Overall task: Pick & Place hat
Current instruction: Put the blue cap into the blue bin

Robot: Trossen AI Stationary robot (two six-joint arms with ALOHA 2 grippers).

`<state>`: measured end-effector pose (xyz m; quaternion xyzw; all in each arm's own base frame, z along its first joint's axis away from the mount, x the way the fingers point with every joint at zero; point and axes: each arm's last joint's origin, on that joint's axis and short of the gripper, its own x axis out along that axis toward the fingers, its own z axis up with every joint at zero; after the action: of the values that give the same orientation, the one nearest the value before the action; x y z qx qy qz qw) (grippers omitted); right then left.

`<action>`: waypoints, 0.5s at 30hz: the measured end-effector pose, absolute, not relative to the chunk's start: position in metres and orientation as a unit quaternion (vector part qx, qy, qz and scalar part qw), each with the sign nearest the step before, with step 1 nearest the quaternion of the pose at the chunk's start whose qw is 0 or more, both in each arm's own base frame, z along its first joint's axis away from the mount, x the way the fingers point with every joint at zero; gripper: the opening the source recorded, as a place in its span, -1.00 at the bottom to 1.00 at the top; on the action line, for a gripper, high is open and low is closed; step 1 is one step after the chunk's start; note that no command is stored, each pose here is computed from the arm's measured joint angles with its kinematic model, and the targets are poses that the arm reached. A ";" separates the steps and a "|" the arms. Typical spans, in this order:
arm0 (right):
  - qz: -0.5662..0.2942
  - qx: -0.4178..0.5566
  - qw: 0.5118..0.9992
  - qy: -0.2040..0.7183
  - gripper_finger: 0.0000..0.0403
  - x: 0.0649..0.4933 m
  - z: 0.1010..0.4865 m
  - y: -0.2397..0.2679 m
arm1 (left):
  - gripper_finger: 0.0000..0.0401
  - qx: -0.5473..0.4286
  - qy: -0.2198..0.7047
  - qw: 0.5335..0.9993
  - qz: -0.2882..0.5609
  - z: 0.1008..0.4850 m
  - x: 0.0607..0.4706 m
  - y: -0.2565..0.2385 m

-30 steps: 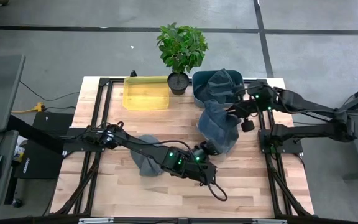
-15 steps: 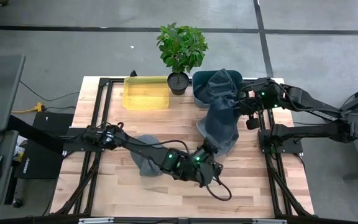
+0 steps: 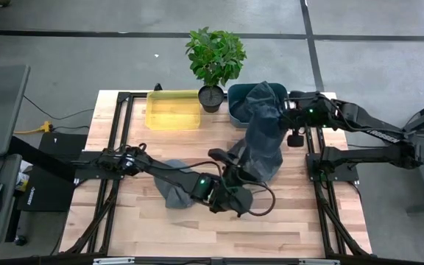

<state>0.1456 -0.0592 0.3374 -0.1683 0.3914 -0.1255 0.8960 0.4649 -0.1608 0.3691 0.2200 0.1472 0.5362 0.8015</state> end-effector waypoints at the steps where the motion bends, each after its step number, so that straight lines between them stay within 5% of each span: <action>1: -0.144 -0.167 0.894 0.389 -1.00 0.146 0.338 -0.060 | -0.29 0.204 0.136 0.806 0.539 0.371 0.463 -0.161; 8: -0.219 -0.135 0.897 0.359 -1.00 0.148 0.344 -0.069 | -0.29 0.107 0.076 0.818 0.560 0.362 0.459 -0.143; 15: -0.275 -0.108 0.895 0.333 -1.00 0.152 0.346 -0.087 | -0.29 -0.020 0.081 0.831 0.549 0.378 0.395 -0.107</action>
<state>0.1519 -0.0866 0.3463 -0.1077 0.3329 -0.2755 0.8954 0.3949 -0.1070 0.3781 -0.0199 0.0811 0.5494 0.8314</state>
